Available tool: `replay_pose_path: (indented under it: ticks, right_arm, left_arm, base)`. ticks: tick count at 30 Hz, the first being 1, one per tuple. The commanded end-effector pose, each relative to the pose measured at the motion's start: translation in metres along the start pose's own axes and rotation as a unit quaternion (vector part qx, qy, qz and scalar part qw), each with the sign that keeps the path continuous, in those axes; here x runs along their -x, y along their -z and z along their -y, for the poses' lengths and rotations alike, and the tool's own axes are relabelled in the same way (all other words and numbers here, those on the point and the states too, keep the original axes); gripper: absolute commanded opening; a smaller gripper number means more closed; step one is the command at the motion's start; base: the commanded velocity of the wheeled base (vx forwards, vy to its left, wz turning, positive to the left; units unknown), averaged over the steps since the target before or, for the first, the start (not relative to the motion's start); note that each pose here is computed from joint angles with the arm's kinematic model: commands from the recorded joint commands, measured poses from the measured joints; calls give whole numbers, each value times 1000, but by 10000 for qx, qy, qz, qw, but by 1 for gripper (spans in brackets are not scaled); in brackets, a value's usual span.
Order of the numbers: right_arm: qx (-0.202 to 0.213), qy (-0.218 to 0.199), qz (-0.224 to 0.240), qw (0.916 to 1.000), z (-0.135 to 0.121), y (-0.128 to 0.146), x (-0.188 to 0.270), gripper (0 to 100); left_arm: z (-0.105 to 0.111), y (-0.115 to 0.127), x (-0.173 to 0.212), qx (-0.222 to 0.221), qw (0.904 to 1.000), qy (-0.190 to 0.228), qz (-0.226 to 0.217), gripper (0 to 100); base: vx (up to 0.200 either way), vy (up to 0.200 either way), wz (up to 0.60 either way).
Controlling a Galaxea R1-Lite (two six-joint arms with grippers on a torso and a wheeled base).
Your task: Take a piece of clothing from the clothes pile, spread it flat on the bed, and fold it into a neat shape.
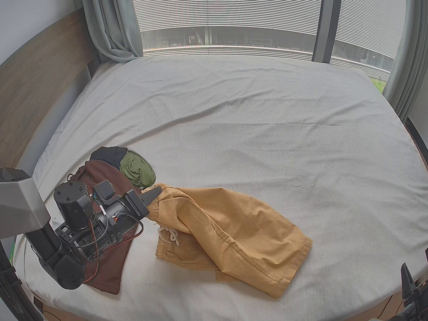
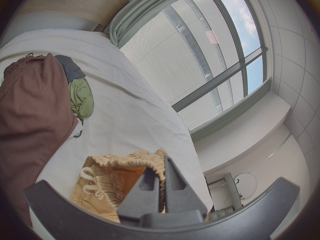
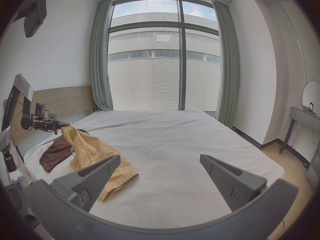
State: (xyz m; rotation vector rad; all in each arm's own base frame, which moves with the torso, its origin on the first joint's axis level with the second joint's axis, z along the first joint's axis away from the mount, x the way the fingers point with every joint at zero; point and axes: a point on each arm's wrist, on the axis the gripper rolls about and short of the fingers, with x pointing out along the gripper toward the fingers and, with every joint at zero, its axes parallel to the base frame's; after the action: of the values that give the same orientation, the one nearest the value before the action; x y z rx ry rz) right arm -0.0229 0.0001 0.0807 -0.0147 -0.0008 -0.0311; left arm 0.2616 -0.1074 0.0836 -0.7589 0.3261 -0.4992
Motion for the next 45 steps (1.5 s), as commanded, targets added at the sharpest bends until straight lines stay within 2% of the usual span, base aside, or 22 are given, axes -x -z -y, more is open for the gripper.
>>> replay_pose_path:
  ticks: [1, 12, 15, 16, 17, 19, 21, 24, 26, 27, 28, 29, 30, 34, 38, 43, 45]
  right_arm:
    - [11, -10, 3, 10000, 0, 5, 0, 100]
    - [-12, -10, 2, 10000, 0, 5, 0, 100]
    - [-22, -15, 156, 9999, 0, 1, 0, 100]
    - [-3, -9, 1013, 9949, 1, -32, 6, 100]
    - [1, -6, 1158, 9933, 1, -49, 4, 100]
    - [-10, -45, 1113, 9938, 1, -80, -3, 100]
    - [-127, -202, 1075, 9939, 2, -98, -5, 100]
    - [-730, -843, 507, 9925, 0, -109, -20, 100]
    - [-1035, -1284, 265, 9859, -2, -114, -27, 100]
    - [-1256, -1708, 79, 9772, -4, -120, -32, 100]
    - [-1256, -1708, 79, 9772, -4, -120, -32, 100]
    - [-1504, -2104, -193, 9658, -8, -127, -42, 100]
    - [-1611, -2263, -351, 9600, -10, -130, -48, 100]
    - [-1643, -2680, -841, 9456, -16, -127, -63, 100]
    - [-1628, -2832, -1427, 9343, -24, -122, -88, 100]
    - [-1642, -3320, -1909, 9090, -35, -122, -109, 100]
    - [-1643, -3434, -1987, 9031, -38, -123, -114, 100]
  left_arm:
    - [-3, 2, -4, 6, 10000, -47, -34, 0]
    - [6, -8, -11, -56, 9996, 205, 203, 0]
    - [9, -11, -11, -71, 9993, 263, 251, 0]
    - [12, -13, -9, -83, 9991, 311, 277, 0]
    - [12, -13, -10, -84, 9991, 317, 282, 0]
    - [12, -14, -10, -87, 9990, 328, 293, 0]
    - [11, -15, -11, -88, 9990, 322, 309, 0]
    - [11, -16, -11, -109, 9988, 365, 298, 0]
    - [11, -16, -11, -119, 9988, 391, 271, 0]
    - [11, -16, -11, -126, 9988, 402, 249, 0]
    - [11, -16, -11, -126, 9988, 402, 249, 0]
    - [11, -15, -10, -115, 9989, 402, 227, 0]
    - [11, -15, -10, -116, 9989, 407, 222, 0]
    - [11, -15, -9, -123, 9988, 423, 195, 0]
    - [12, -16, -8, -130, 9986, 471, 178, 0]
    - [12, -16, -8, -168, 9986, 465, 185, 0]
    - [11, -16, -8, -195, 9986, 454, 176, 0]
  base:
    - [0, 0, 0]
    - [0, 0, 0]
    - [0, 0, 0]
    - [0, 0, 0]
    - [0, 0, 0]
    - [0, 0, 0]
    - [0, 0, 0]
    - [0, 0, 0]
    - [0, 0, 0]
    - [0, 0, 0]
    - [0, 0, 0]
    - [0, 0, 0]
    - [0, 0, 0]
    - [0, 0, 0]
    - [0, 0, 0]
    - [0, 0, 0]
    - [0, 0, 0]
